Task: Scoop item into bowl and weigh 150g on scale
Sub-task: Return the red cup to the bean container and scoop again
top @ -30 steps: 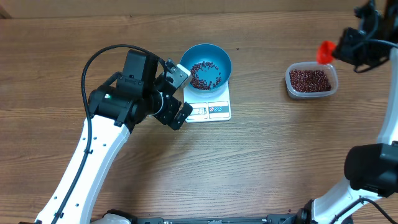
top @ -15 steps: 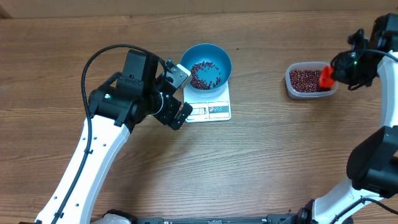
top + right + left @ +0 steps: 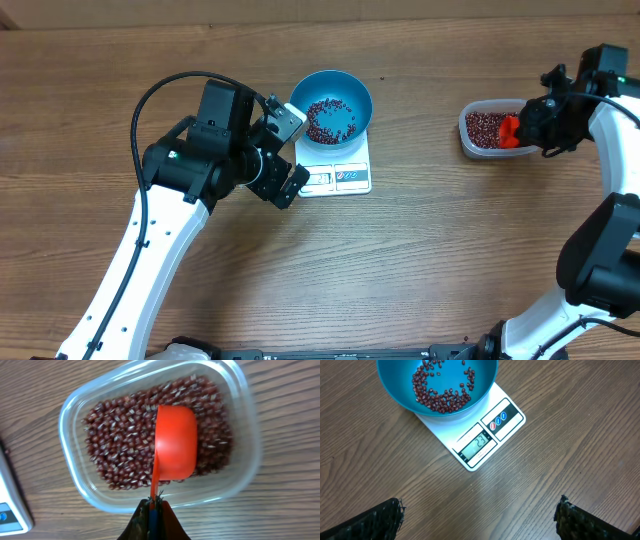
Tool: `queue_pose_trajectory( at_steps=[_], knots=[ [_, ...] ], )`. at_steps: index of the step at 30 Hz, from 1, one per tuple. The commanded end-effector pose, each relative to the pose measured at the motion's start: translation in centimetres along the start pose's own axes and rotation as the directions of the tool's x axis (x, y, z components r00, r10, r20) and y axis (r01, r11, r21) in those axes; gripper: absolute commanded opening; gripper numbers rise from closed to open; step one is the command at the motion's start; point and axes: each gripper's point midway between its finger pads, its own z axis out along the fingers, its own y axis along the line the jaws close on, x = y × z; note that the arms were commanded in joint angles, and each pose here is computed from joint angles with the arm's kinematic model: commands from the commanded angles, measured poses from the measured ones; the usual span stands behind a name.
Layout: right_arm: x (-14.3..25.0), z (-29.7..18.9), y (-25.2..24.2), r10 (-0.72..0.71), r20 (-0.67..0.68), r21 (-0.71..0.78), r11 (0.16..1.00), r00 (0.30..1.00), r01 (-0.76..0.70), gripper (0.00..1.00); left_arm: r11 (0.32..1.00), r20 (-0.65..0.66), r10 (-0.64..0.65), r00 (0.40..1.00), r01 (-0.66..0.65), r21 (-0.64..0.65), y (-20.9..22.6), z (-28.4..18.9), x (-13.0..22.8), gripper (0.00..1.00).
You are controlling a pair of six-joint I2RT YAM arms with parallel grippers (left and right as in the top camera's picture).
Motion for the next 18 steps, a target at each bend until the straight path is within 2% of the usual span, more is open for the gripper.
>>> queue_pose_trajectory(
  at_steps=[1,18],
  knots=[
    [0.5,-0.3,2.0,-0.023,0.000,-0.070,0.997,1.000,0.023,0.04,1.000,0.039,-0.002,0.999,0.002,0.006,-0.1,-0.9,-0.9,1.00],
    [0.1,-0.7,5.2,0.005,0.016,-0.245,0.970,1.000,-0.001,0.04,1.000,0.039,-0.002,0.999,0.002,0.006,-0.1,-0.9,-0.9,1.00]
  ],
)
